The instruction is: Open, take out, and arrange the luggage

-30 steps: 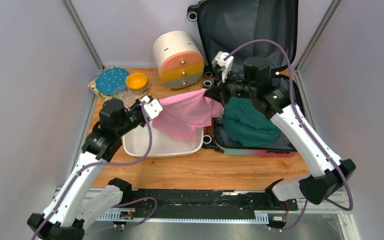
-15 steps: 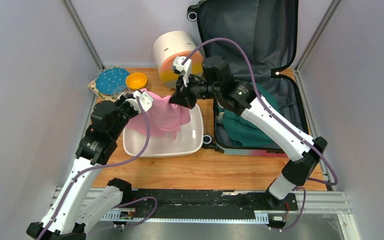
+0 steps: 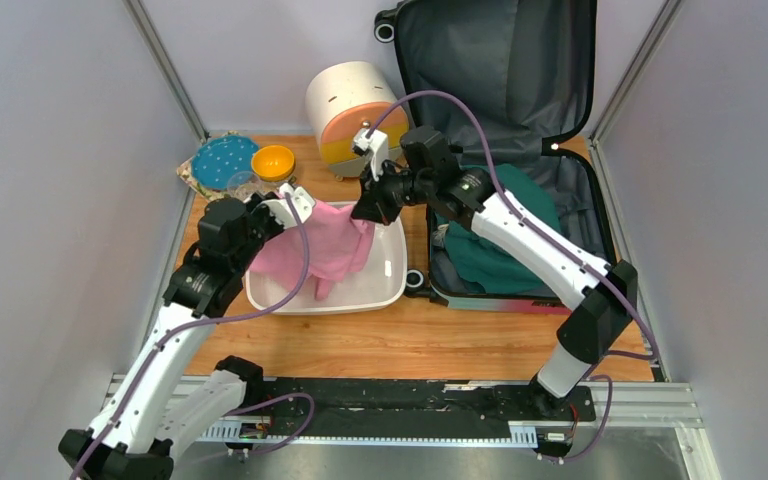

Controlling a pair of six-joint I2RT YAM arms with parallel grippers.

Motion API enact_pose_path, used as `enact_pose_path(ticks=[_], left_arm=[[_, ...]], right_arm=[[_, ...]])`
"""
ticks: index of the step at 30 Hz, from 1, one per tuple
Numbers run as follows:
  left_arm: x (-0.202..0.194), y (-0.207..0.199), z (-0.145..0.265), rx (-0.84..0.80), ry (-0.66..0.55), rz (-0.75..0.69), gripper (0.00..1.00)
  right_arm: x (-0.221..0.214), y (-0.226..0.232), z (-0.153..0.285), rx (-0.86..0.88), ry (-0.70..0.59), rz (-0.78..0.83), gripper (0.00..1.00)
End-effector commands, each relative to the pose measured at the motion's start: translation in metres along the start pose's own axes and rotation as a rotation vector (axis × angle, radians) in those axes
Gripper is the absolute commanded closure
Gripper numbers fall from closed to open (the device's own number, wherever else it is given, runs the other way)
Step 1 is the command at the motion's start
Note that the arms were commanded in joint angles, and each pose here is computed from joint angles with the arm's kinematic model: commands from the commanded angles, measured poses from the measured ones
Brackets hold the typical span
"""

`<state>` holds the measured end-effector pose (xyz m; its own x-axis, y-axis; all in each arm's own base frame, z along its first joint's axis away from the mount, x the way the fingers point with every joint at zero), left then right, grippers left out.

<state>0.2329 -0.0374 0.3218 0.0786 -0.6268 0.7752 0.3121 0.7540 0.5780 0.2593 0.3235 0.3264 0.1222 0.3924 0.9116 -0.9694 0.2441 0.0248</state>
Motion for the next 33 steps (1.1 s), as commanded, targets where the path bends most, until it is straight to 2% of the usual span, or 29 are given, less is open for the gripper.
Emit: enact_pose_path(ticks=[1, 5, 11, 15, 20, 25, 28, 33], left_arm=[[-0.004, -0.005, -0.020, -0.018, 0.024, 0.010, 1.00], [-0.004, -0.009, -0.031, -0.041, 0.032, 0.045, 1.00], [0.005, -0.004, -0.023, -0.034, -0.002, 0.090, 1.00], [0.015, -0.005, -0.001, -0.109, -0.020, 0.151, 1.00], [0.003, -0.026, 0.022, -0.239, 0.004, 0.196, 1.00], [0.004, -0.029, 0.038, -0.272, -0.009, 0.225, 1.00], [-0.003, -0.029, 0.032, -0.255, 0.024, 0.202, 1.00], [-0.025, -0.036, -0.002, -0.210, 0.108, 0.133, 1.00]], right_arm=[[0.008, -0.050, 0.001, -0.096, -0.057, -0.031, 1.00], [0.004, -0.074, 0.007, -0.133, -0.049, -0.043, 1.00], [0.011, -0.065, 0.022, -0.131, -0.065, -0.016, 1.00], [0.021, -0.043, 0.041, -0.108, -0.081, 0.002, 1.00], [0.010, -0.013, 0.049, -0.069, -0.051, 0.017, 1.00], [0.004, 0.009, 0.061, -0.045, -0.041, 0.011, 1.00], [-0.005, 0.006, 0.058, -0.065, -0.016, 0.003, 1.00], [-0.024, -0.015, 0.031, -0.088, 0.035, 0.028, 1.00]])
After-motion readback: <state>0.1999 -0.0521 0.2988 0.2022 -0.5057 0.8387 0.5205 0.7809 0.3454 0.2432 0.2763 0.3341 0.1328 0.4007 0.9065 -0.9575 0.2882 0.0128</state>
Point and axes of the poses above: each gripper's point midway between its finger pads, its own z axis back along the fingers, its own y axis along the line the jaws close on, x = y × z, the point moved 7 cm from there along z, back along the fingers, and after that the axes turned 12 degrees about z, right-handed, at the moved point
